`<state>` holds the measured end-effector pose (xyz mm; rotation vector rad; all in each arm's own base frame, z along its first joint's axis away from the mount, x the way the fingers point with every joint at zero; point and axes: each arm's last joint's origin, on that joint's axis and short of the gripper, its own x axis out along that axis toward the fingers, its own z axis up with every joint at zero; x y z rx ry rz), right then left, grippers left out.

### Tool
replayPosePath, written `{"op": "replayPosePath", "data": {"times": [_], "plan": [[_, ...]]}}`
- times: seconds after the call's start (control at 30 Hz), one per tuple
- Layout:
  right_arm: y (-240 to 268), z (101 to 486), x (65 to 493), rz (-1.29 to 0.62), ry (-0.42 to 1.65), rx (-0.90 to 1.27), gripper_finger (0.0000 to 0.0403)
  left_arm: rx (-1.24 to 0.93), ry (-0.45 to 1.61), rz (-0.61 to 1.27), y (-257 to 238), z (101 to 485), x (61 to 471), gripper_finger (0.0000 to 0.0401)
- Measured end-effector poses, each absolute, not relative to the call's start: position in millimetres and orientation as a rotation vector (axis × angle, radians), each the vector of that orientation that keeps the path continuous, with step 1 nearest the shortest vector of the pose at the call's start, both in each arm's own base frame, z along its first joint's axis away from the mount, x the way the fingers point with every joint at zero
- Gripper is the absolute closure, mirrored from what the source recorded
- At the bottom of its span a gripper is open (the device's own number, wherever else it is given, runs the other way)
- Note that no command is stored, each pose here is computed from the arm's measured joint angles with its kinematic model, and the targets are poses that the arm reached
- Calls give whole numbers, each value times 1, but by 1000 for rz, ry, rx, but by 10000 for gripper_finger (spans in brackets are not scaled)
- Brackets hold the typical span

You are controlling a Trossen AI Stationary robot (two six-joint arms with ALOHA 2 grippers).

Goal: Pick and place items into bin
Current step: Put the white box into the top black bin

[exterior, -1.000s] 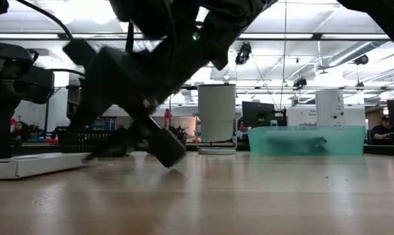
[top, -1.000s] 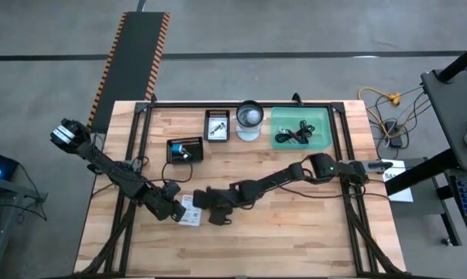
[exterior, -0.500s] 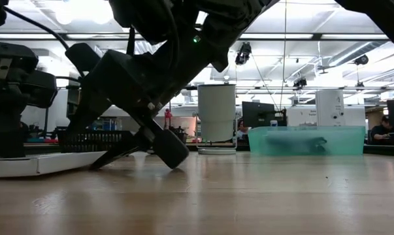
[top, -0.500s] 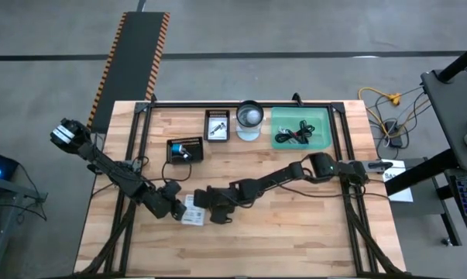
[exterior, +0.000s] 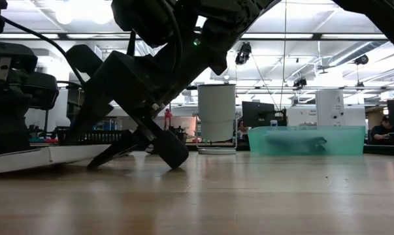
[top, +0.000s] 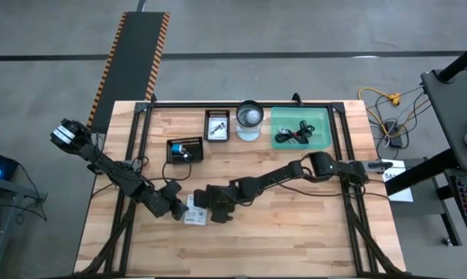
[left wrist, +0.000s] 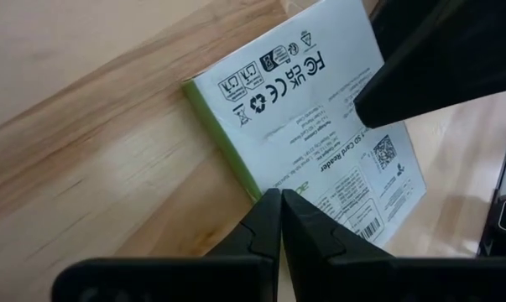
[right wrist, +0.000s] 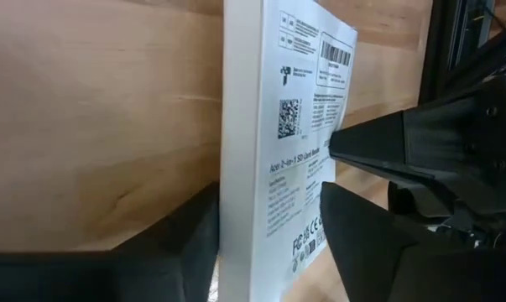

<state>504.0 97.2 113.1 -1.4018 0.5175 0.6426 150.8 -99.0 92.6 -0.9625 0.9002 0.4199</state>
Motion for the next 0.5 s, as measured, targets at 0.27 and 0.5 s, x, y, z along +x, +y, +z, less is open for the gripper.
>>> {"op": "replayPosePath", "data": {"times": [0.27, 0.5], "plan": [[97, 114, 505, 594, 536, -1418, 315, -927, 897, 387, -99, 93, 151, 401], [96, 119, 506, 528, 565, -1446, 376, -832, 842, 233, -101, 106, 153, 401]]}}
